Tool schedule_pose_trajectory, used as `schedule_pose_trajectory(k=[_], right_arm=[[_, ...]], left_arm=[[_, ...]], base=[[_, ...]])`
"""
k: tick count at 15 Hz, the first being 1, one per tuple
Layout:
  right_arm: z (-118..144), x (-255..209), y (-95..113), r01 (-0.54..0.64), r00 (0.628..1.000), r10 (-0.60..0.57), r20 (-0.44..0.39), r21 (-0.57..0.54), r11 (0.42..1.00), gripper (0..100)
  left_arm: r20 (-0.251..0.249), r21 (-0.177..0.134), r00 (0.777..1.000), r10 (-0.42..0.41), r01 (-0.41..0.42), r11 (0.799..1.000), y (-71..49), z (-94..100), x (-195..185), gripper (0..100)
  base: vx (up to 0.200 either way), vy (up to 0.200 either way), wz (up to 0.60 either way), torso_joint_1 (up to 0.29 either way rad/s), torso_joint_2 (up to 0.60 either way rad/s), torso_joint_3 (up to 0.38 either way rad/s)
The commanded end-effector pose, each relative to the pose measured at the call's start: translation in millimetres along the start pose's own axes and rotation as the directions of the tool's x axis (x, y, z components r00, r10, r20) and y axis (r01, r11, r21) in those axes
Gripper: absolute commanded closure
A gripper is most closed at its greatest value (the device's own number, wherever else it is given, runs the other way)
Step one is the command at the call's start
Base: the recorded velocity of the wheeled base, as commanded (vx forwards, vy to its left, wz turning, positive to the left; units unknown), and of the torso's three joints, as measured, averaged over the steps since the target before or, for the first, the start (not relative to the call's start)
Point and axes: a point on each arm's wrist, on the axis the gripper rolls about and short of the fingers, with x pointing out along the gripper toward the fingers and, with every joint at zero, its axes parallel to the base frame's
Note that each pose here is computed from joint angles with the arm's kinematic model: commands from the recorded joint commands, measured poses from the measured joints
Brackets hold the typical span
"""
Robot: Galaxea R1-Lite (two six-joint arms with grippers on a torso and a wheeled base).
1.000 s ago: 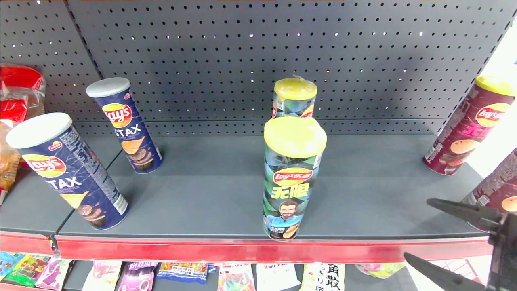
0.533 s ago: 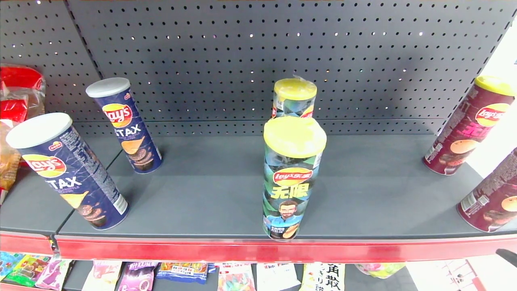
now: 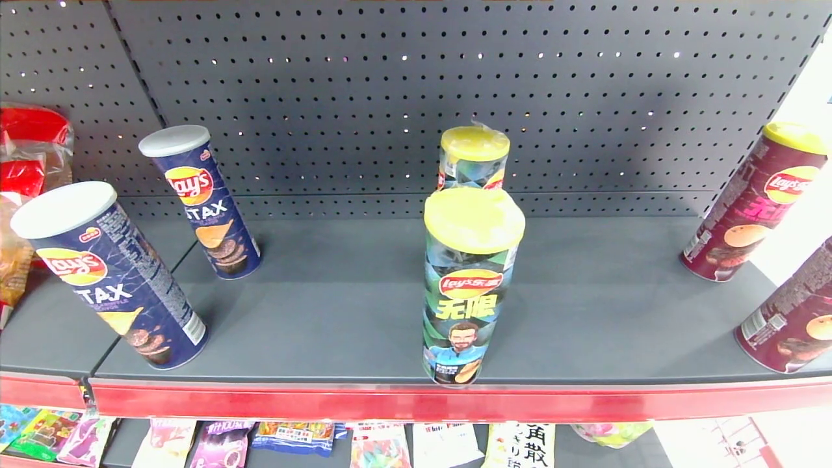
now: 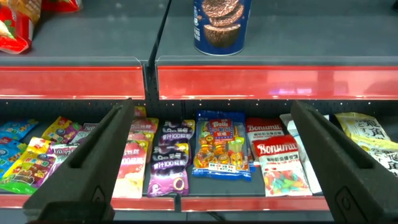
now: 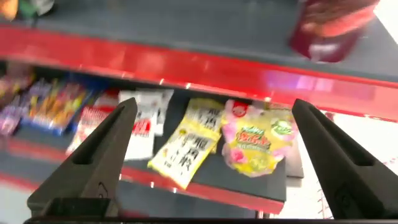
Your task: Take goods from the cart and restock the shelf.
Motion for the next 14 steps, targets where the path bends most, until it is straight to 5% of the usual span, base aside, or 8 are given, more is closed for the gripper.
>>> schedule_pose_trajectory(k=[1, 4, 8, 10, 14], right_arm=[[-1.6, -5.4, -0.3, 0.049, 0.996, -0.052, 0.069, 0.042, 0.998, 0], [-1.2, -5.0, -1.1, 0.072, 0.993, -0.083, 0.083, 0.122, 0.99, 0], [-1.7, -4.8, -0.2, 0.046, 0.996, -0.046, 0.081, 0.002, 0.999, 0], [-3.8, -5.4, -4.9, 0.25, 0.966, -0.252, 0.054, 0.041, 0.967, 0], [-7.6, -4.8, -2.8, 0.161, 0.986, -0.163, 0.02, 0.06, 0.985, 0]], left_arm=[[-0.001, 0.0, 1.0, 0.0, 0.0, 1.0, 0.0, 0.0, 0.1, 0], [-0.001, 0.0, 1.0, 0.0, 0.0, 1.0, 0.0, 0.0, 0.1, 0], [-0.001, 0.0, 1.0, 0.0, 0.0, 1.0, 0.0, 0.0, 0.1, 0], [-0.001, 0.0, 1.0, 0.0, 0.0, 1.0, 0.0, 0.0, 0.1, 0], [-0.001, 0.006, 1.0, -0.008, 0.008, 1.0, -0.2, 0.0, 0.1, 0]], base=[[0.0, 0.0, 0.0, 0.0, 0.0, 0.0], [0.0, 0.0, 0.0, 0.0, 0.0, 0.0], [0.0, 0.0, 0.0, 0.0, 0.0, 0.0], [0.0, 0.0, 0.0, 0.0, 0.0, 0.0], [0.0, 0.0, 0.0, 0.0, 0.0, 0.0]])
